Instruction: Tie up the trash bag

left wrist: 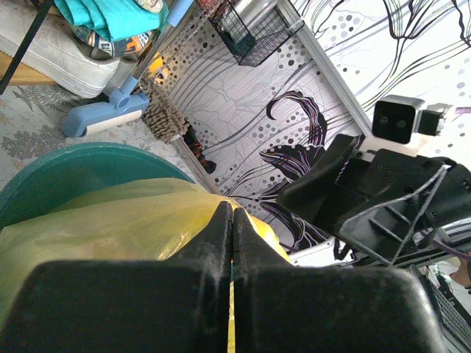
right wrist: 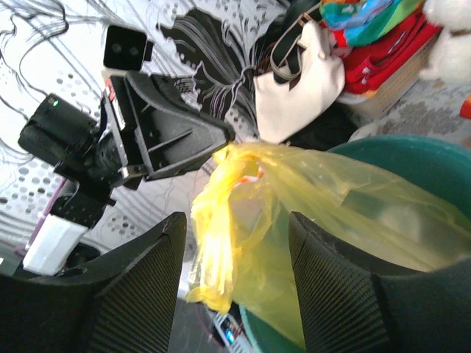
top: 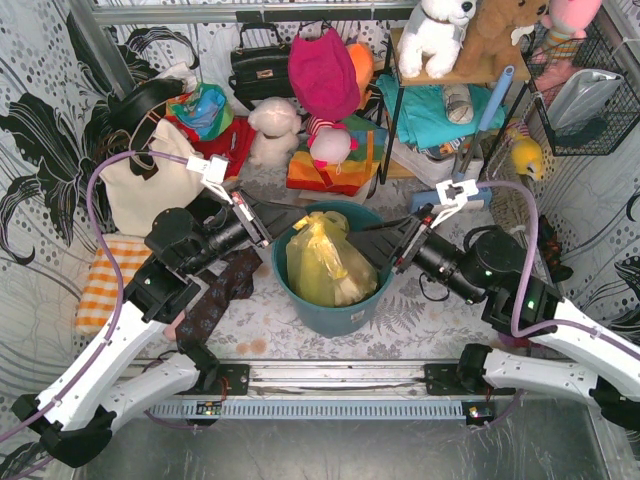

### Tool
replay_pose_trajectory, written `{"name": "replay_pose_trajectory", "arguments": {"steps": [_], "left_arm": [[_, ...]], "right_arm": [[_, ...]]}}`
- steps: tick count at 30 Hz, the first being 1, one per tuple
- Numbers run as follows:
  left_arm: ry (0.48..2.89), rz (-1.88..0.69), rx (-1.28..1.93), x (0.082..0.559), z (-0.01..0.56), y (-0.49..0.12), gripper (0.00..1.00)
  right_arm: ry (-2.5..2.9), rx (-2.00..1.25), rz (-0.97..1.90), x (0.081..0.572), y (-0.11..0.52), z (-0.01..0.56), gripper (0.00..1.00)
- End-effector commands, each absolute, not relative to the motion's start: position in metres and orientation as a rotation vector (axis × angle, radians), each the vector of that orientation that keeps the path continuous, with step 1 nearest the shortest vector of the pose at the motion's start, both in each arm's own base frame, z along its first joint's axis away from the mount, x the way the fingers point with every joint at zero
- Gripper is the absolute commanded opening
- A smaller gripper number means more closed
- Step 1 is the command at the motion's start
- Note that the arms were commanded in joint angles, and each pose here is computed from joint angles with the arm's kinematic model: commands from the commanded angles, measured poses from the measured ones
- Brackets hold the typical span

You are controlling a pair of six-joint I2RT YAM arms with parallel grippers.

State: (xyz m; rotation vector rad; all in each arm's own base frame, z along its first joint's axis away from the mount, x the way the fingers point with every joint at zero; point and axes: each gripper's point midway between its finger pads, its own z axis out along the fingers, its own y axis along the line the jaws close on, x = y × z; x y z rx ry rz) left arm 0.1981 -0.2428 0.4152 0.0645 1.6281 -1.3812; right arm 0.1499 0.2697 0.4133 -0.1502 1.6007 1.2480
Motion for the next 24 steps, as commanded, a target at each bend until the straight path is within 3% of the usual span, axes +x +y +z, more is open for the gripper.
{"name": "replay_pose_trajectory", "arguments": {"steps": [1,8,16,21,24], "left_arm": [[1.545,-1.388,0.085,0.195,0.437,-0.240,0.00],[1.541,-1.390,0.088,0.194,0.438,-0.239,0.00],[1.536,-1.393,0.095,0.192,0.439,-0.239,0.00],[1.536,-1.400,0.100,0.193,0.439,-0.241,0.00],[1.538,-1.402,0.100,0.194,0.438,-0.243,0.00]], "right_arm": [[1.751,-0.265,1.286,0.131,0.284,0.399,0.59],[1.886,-0.424,1.291,0.116,0.306,0.382,0.56],[1.891,-0.419,1.297,0.116,0.307,0.380,0.43],[1.887,-0.400,1.291,0.116,0.301,0.380,0.29],[1.881,-0.404,1.290,0.116,0.300,0.381,0.16]]}}
